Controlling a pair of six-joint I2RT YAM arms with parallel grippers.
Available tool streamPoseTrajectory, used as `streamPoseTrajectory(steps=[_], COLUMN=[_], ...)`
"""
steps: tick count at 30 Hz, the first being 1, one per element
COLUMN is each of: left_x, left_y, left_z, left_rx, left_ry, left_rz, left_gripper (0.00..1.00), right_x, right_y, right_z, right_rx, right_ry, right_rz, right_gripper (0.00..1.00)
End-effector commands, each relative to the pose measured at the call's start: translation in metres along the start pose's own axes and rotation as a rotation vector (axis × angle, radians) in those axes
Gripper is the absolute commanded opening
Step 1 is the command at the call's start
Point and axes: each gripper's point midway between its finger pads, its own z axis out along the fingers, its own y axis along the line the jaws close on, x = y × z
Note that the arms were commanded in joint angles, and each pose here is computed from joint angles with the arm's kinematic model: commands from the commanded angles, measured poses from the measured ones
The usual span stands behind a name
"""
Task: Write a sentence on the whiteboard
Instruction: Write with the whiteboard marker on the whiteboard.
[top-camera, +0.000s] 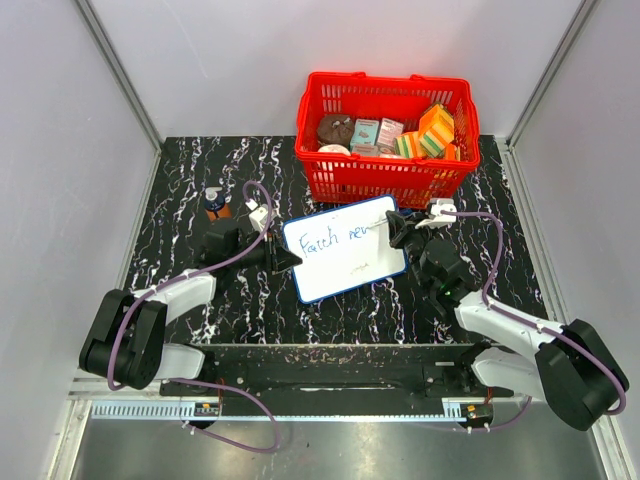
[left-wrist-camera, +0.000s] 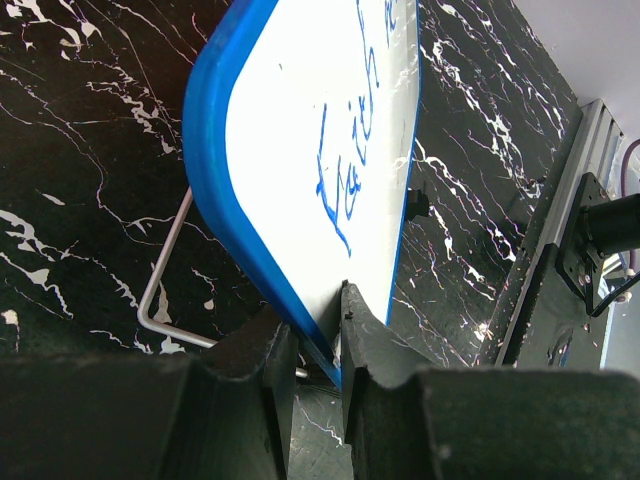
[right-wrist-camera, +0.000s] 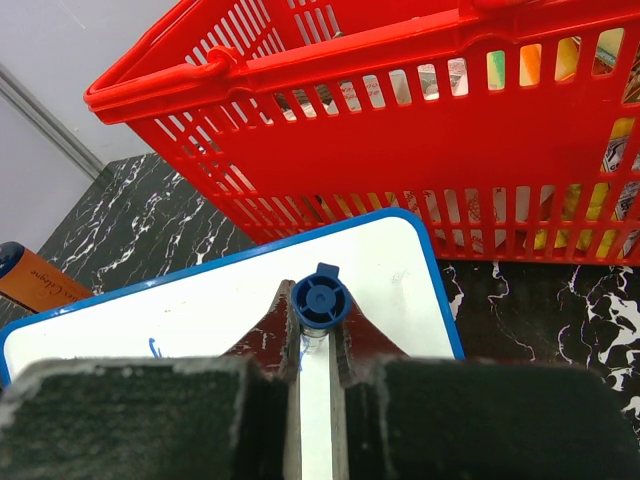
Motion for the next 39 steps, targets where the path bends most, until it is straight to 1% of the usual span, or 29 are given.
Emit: streamPoseTrajectory(steps=[1,12,22,39], left_x=[-0.011,-0.012,-0.012,-0.013], left_y=[0.024,0.024,0.024,0.024], left_z=[-0.001,-0.001,-0.001,-0.001], left_rx=[-0.107,-0.107,-0.108,-0.108], left_ry=[-0.033,-0.034,-0.035,-0.036], left_rz=[0.15,0.151,0.152,0.153], left_gripper=[0.0,0.0,0.0,0.0], right_x=[-0.024,-0.037,-0.024,-0.019], right_y=[0.002,0.004,-0.003,-0.005], right_z=[0.005,-0.009,-0.011,-0.01], right_rx=[0.009,-0.019,-0.001,0.007], right_ry=[-0.066,-0.092,-0.064,-0.052], right_rz=[0.007,0.022,0.018,0.008], right_gripper=[0.0,0.0,0.0,0.0])
